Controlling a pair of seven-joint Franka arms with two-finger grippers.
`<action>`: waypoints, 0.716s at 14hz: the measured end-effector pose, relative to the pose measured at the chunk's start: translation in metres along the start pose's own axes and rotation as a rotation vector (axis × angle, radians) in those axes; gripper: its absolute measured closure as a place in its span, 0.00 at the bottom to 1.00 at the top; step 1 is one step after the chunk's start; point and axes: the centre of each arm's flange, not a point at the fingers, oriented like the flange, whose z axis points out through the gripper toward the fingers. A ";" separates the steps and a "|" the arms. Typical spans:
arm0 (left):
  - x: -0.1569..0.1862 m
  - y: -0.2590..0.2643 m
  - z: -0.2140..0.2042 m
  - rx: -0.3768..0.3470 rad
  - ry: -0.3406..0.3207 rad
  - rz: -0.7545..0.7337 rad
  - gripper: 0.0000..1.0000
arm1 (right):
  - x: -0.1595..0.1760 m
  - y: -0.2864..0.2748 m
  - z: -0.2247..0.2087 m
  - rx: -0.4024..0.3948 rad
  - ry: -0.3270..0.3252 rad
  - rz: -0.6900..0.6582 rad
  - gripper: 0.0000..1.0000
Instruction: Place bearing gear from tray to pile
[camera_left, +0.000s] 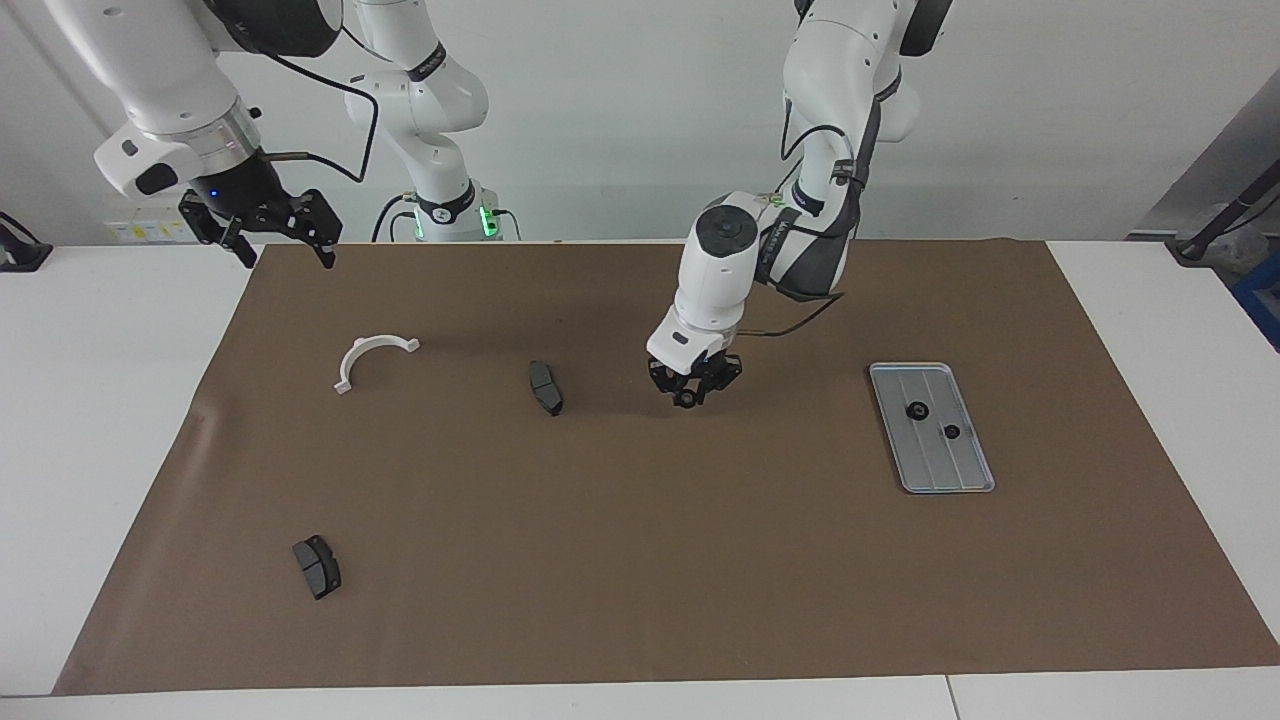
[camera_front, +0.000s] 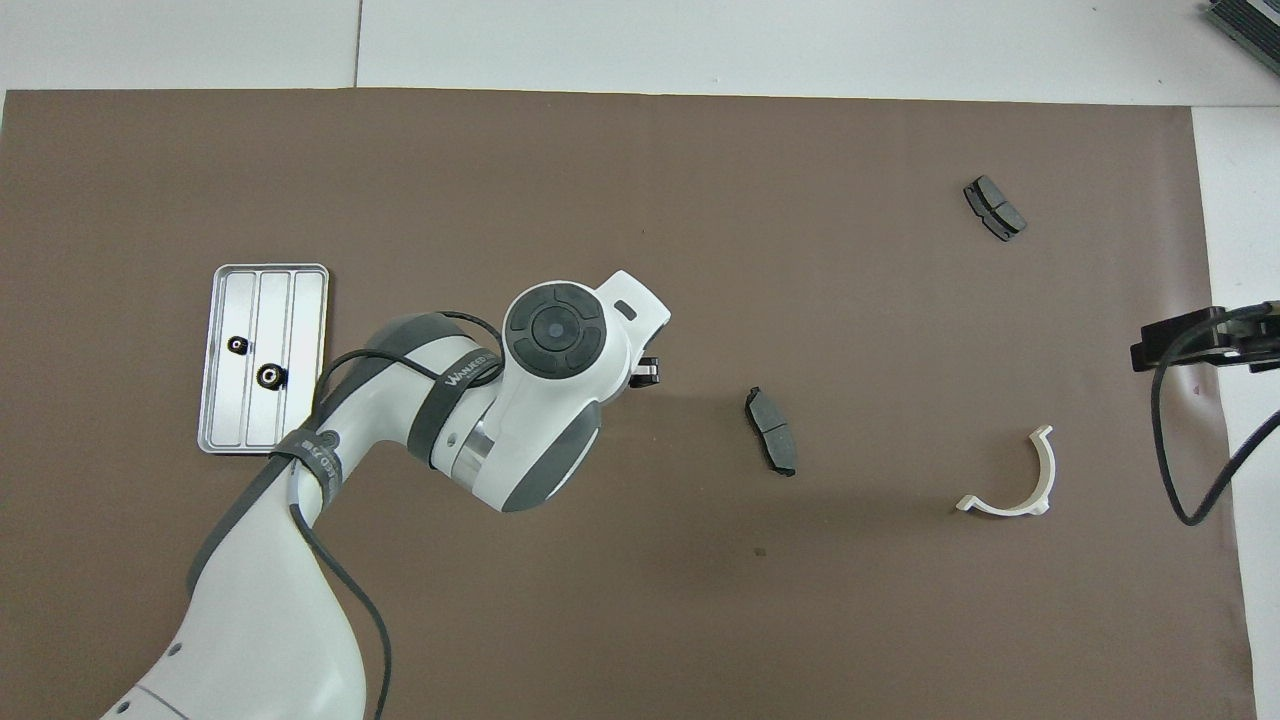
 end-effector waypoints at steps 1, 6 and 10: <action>-0.004 0.009 0.004 -0.007 0.005 0.011 0.65 | 0.000 -0.001 0.000 0.000 -0.001 -0.001 0.00; -0.006 0.023 0.003 -0.022 0.020 0.028 0.65 | 0.000 0.003 0.000 0.000 -0.004 0.006 0.00; -0.005 0.025 0.000 -0.027 0.026 0.029 0.65 | 0.002 -0.003 0.002 0.001 0.015 -0.005 0.00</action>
